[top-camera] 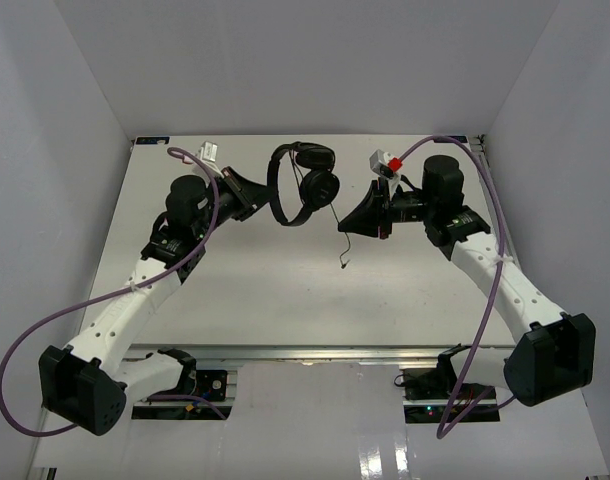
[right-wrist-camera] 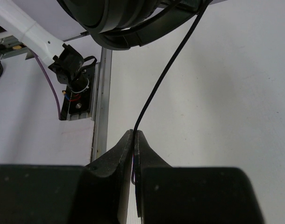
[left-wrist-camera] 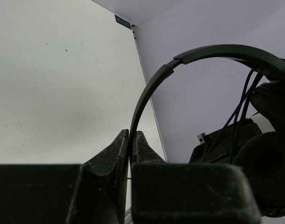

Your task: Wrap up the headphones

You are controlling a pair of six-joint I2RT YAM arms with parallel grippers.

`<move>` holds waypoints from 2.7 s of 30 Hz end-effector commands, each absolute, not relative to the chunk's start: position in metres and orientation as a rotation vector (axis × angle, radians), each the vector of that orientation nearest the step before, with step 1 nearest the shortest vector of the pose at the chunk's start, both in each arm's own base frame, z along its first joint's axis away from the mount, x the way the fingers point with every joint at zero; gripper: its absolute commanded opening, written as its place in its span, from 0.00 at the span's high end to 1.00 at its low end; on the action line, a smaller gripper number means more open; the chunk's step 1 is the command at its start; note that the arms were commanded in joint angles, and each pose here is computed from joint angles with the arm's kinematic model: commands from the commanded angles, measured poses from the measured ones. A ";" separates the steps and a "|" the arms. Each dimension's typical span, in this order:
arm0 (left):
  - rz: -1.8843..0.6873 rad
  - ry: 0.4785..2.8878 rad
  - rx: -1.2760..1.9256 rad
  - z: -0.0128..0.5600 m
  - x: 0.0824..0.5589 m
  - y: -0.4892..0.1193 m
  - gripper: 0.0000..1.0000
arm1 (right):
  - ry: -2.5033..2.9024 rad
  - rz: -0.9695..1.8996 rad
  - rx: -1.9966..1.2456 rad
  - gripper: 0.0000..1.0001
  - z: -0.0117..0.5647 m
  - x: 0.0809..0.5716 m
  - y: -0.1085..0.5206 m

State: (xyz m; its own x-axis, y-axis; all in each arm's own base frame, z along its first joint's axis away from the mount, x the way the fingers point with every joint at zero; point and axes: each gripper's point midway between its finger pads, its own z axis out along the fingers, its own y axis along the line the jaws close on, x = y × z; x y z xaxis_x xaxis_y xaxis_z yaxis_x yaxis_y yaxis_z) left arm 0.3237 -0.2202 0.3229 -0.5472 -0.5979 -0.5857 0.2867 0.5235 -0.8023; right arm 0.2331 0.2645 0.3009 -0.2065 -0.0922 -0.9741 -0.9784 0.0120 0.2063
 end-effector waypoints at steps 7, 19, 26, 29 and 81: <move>-1.087 1.748 -0.439 0.334 0.344 -0.200 1.00 | 1.402 1.468 -1.083 0.92 0.308 0.219 0.266; -0.930 1.847 -0.378 0.283 0.362 -0.198 1.00 | 1.491 1.582 -0.986 0.92 0.263 0.233 0.277; -0.873 1.882 -0.374 0.261 0.374 -0.198 1.00 | 1.514 1.627 -1.002 0.92 0.246 0.227 0.286; -0.842 1.914 -0.369 0.247 0.380 -0.198 1.00 | 1.529 1.653 -0.995 0.92 0.243 0.227 0.289; -0.455 2.378 -0.398 0.046 0.391 -0.191 1.00 | 1.830 1.852 -0.814 0.76 0.112 0.247 0.303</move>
State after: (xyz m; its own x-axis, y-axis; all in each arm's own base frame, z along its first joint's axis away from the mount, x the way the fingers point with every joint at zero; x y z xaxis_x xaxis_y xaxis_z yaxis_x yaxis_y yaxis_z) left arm 0.3762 -0.1858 0.0291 -0.7539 -0.3998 -0.5214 -0.1839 0.8902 -0.4168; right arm 0.2512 0.3032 0.1092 -0.7744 -0.1029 -0.6243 -0.6252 -0.0264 0.7800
